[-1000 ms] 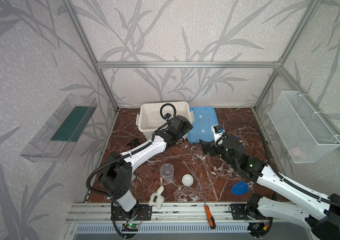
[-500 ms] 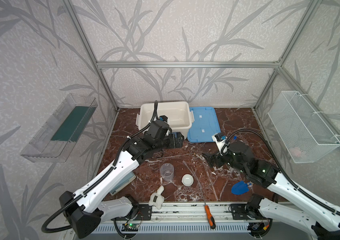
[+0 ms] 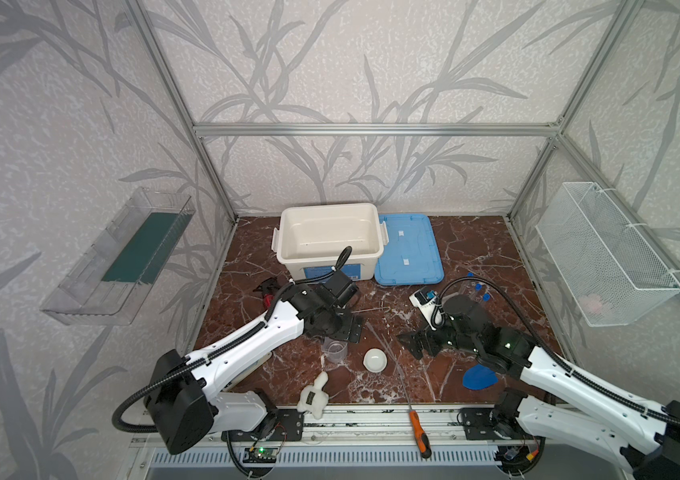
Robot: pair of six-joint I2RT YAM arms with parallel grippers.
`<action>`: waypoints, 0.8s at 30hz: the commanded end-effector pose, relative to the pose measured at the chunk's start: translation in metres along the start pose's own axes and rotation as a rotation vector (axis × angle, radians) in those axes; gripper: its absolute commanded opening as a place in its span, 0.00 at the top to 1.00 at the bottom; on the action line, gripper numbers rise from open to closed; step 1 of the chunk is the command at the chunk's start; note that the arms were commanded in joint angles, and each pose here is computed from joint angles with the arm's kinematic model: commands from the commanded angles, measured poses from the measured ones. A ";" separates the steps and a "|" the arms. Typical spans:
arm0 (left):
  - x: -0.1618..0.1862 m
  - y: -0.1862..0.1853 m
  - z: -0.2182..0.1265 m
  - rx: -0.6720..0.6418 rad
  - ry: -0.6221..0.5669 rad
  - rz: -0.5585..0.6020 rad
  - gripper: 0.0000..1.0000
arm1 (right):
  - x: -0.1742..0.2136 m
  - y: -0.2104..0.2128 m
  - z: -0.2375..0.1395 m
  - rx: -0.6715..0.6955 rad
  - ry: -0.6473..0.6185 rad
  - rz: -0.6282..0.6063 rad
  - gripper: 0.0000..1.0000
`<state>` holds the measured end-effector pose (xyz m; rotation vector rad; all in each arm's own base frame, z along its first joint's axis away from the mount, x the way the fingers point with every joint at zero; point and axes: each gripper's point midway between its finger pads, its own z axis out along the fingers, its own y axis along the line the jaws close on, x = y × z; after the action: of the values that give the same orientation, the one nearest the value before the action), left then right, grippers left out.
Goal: Organize the chemistry lab equipment
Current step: 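Lower the left gripper onto the clear measuring cup and grasp it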
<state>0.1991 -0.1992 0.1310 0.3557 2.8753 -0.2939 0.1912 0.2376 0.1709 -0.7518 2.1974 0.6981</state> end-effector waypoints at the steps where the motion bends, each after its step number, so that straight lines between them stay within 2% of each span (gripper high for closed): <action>1: 0.011 0.018 0.006 -0.115 0.032 0.029 0.01 | -0.005 0.002 0.001 -0.005 -0.043 0.005 0.01; 5: 0.010 0.025 0.008 -0.170 0.027 0.054 0.01 | -0.011 0.003 -0.004 -0.006 -0.087 0.000 0.01; 10: 0.005 0.015 0.003 -0.108 -0.019 0.032 0.01 | -0.012 0.000 -0.005 0.013 -0.090 -0.006 0.01; 15: 0.015 0.026 0.016 -0.167 0.047 0.044 0.01 | -0.009 0.000 -0.004 0.008 -0.087 0.004 0.01; 20: 0.011 0.027 0.019 -0.170 0.016 0.042 0.01 | -0.008 0.000 -0.005 0.011 -0.084 0.002 0.01; 24: 0.018 0.027 0.032 -0.170 0.055 0.040 0.01 | -0.007 -0.001 -0.005 0.016 -0.087 0.003 0.01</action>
<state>0.1994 -0.1814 0.1037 0.3804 2.8865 -0.0859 0.1943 0.2368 0.1790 -0.7097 2.1380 0.7007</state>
